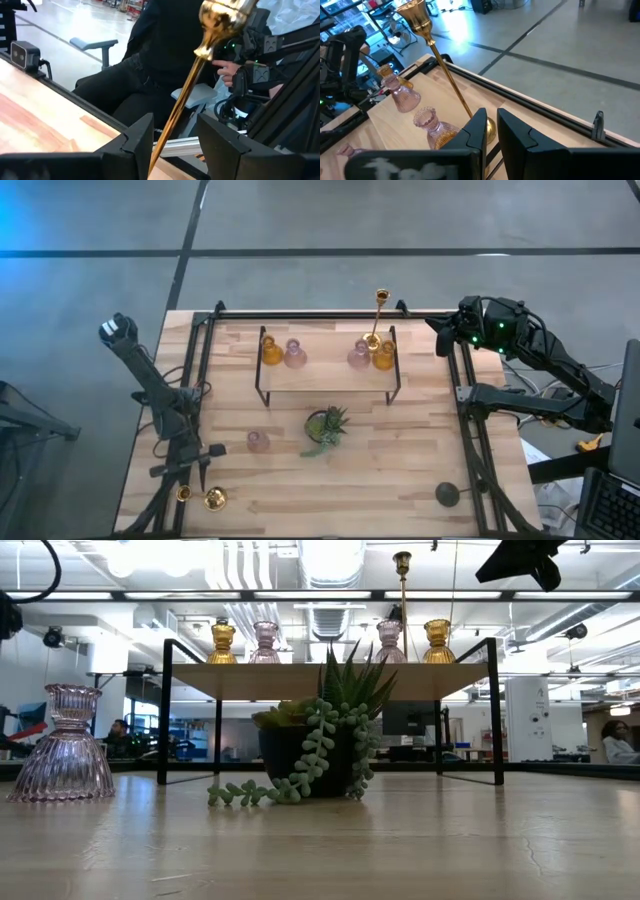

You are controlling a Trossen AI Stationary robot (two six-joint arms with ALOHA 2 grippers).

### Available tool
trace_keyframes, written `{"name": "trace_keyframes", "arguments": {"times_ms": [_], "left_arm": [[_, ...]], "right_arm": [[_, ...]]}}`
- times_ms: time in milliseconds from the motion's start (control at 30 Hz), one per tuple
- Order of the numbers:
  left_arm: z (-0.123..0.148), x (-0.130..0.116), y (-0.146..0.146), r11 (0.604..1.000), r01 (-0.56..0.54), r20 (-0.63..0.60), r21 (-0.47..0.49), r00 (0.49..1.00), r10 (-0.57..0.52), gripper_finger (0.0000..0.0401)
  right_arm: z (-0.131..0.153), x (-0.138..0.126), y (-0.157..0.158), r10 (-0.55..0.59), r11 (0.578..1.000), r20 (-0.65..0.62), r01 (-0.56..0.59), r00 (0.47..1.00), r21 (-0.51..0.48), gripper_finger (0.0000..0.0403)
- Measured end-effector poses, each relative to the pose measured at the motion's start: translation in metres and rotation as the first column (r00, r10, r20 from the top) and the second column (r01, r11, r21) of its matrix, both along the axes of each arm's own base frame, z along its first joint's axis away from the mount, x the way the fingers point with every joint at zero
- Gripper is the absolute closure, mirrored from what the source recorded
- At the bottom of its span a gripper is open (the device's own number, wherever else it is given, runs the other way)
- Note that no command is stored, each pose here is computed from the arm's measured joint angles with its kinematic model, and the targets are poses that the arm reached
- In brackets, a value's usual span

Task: Pick & Place candle stick holders
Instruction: Put the gold candle holder on the shelf

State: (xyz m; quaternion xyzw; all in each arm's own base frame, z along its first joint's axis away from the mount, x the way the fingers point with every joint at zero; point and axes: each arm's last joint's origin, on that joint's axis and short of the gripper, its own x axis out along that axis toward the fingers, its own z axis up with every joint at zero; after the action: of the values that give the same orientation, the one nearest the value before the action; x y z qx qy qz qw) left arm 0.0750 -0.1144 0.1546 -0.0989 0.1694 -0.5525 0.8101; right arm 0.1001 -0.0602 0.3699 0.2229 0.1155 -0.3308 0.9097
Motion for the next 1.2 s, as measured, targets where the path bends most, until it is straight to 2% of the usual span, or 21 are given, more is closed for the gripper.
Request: {"name": "trace_keyframes", "arguments": {"times_ms": [600,767,1033,1200], "left_arm": [[0.009,0.011,-0.016,0.996,0.016,0.019,0.085,1.000,-0.018,0.0256],[0.009,0.012,-0.016,0.996,0.018,0.024,0.093,0.999,-0.020,0.0291],[0.012,0.012,-0.017,0.996,0.015,0.049,0.089,0.999,-0.019,0.0381],[0.013,0.014,-0.016,0.995,-0.050,0.063,0.090,0.997,0.045,0.0382]], "right_arm": [[0.003,0.001,-0.001,-0.002,1.000,0.036,0.002,0.999,-0.013,0.0365],[0.003,0.001,-0.001,-0.001,1.000,0.036,0.002,0.999,-0.013,0.0365],[0.003,0.001,-0.001,-0.001,1.000,0.036,0.002,0.999,-0.013,0.0365],[0.004,0.001,-0.001,0.004,1.000,0.034,-0.003,0.999,-0.028,0.0365]]}}
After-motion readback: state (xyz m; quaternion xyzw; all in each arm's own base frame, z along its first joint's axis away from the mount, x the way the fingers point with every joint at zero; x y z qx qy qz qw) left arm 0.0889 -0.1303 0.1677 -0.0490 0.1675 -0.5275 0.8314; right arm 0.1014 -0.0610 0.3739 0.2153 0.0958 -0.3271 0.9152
